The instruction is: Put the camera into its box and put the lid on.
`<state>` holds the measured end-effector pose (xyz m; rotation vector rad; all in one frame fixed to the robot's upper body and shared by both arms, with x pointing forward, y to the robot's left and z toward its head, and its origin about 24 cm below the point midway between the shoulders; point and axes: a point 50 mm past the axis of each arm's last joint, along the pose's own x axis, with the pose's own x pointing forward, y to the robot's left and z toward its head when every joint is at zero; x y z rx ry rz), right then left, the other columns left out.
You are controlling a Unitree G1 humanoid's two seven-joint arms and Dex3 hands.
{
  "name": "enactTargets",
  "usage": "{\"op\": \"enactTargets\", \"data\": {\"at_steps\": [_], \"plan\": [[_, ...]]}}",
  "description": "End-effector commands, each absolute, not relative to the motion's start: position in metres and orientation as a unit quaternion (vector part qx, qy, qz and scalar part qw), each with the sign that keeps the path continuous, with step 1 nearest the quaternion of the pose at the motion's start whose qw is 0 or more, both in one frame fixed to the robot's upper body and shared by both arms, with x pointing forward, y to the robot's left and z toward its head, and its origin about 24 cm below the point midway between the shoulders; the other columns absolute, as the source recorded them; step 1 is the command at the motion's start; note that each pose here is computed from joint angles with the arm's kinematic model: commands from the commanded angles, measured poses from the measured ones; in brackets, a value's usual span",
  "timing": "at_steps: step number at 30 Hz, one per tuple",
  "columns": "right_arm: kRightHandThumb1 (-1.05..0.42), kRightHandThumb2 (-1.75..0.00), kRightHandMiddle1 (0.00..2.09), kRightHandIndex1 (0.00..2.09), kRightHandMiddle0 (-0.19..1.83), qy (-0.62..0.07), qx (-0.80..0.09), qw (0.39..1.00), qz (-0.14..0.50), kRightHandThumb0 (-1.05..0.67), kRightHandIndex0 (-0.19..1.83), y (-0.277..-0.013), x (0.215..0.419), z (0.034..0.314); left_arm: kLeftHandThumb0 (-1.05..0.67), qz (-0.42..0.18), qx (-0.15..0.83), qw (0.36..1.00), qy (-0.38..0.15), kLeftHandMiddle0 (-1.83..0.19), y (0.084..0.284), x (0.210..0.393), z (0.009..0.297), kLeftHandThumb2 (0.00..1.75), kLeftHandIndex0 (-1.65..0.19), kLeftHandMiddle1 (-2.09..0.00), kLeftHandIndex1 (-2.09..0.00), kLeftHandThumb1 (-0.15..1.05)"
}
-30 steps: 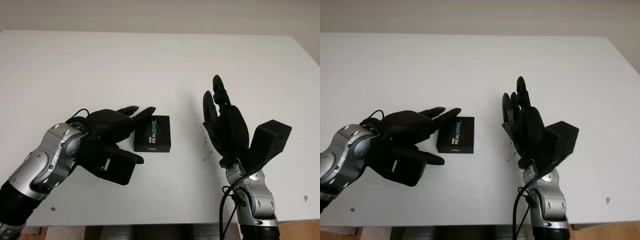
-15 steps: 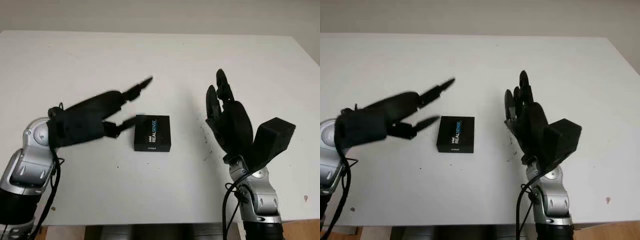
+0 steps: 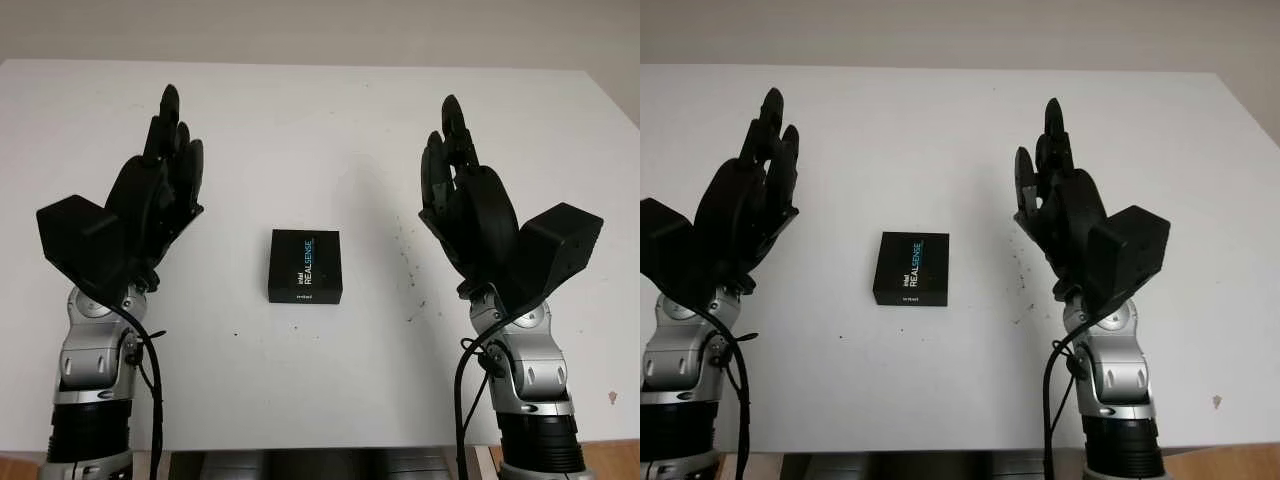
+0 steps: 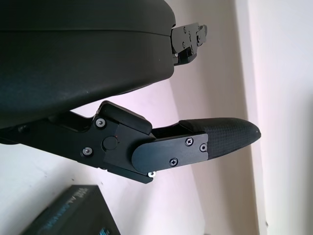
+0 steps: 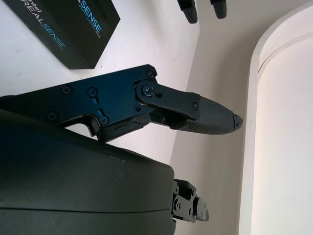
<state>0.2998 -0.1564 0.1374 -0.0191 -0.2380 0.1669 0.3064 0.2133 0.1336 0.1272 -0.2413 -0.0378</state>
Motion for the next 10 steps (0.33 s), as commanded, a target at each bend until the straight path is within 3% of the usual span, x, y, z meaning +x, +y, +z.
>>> {"op": "enactTargets", "data": {"at_steps": [1,10], "plan": [[-1.05,-0.67,0.00,0.00,-0.19,-0.122,-0.016,0.989,0.081,-0.75,-0.19,-0.1568,0.3010,0.1397,-0.88,-0.019,0.066,0.991,-0.115,0.19,0.2119,0.3037,0.1265,0.61,0.19,0.00,0.00,1.05],[-1.05,-0.65,0.00,0.00,-0.19,-0.106,-0.004,0.991,0.087,-0.75,-0.19,-0.1532,0.2998,0.1325,-0.87,-0.016,0.058,0.992,-0.113,0.19,0.2044,0.2960,0.1189,0.66,0.19,0.00,0.00,1.05]]}}
